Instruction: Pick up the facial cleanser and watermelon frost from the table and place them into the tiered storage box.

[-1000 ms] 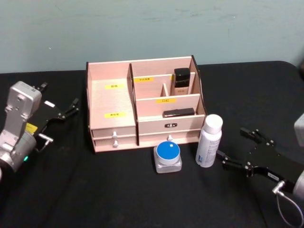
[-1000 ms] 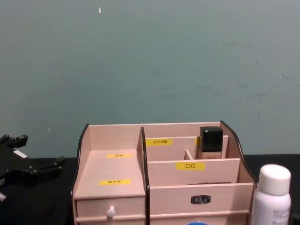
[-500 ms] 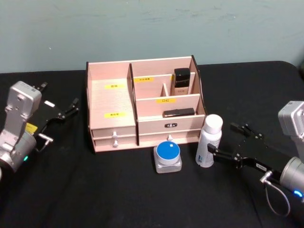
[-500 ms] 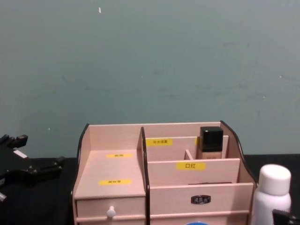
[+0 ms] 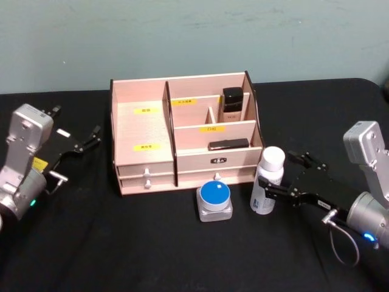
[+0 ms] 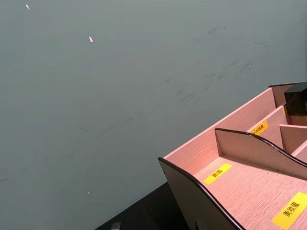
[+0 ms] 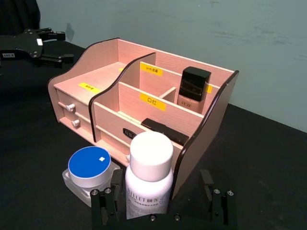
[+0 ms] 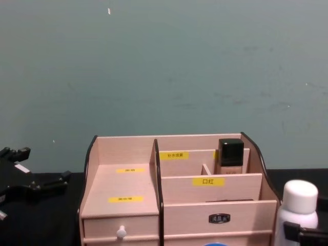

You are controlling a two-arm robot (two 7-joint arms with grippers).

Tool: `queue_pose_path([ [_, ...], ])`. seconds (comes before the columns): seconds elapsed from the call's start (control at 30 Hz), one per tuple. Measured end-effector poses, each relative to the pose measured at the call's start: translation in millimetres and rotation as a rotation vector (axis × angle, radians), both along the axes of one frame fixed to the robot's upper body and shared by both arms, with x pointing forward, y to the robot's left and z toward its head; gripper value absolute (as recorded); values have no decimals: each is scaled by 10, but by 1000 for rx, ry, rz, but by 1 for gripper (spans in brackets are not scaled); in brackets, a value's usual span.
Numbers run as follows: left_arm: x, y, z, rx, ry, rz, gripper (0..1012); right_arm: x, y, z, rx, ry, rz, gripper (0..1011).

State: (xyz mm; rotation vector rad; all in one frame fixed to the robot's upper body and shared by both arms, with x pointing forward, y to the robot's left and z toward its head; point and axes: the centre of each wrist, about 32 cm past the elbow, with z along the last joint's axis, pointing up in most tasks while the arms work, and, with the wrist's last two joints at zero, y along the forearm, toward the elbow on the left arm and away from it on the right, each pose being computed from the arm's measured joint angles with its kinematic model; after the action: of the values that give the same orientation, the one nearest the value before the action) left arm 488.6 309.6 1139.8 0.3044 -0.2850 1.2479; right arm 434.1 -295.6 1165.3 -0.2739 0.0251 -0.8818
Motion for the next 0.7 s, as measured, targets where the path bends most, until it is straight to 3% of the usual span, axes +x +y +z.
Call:
queue_pose_path([
  [0.7,0,0,0,0,0,0,1010,166,67,-75,4,15,9,1002],
])
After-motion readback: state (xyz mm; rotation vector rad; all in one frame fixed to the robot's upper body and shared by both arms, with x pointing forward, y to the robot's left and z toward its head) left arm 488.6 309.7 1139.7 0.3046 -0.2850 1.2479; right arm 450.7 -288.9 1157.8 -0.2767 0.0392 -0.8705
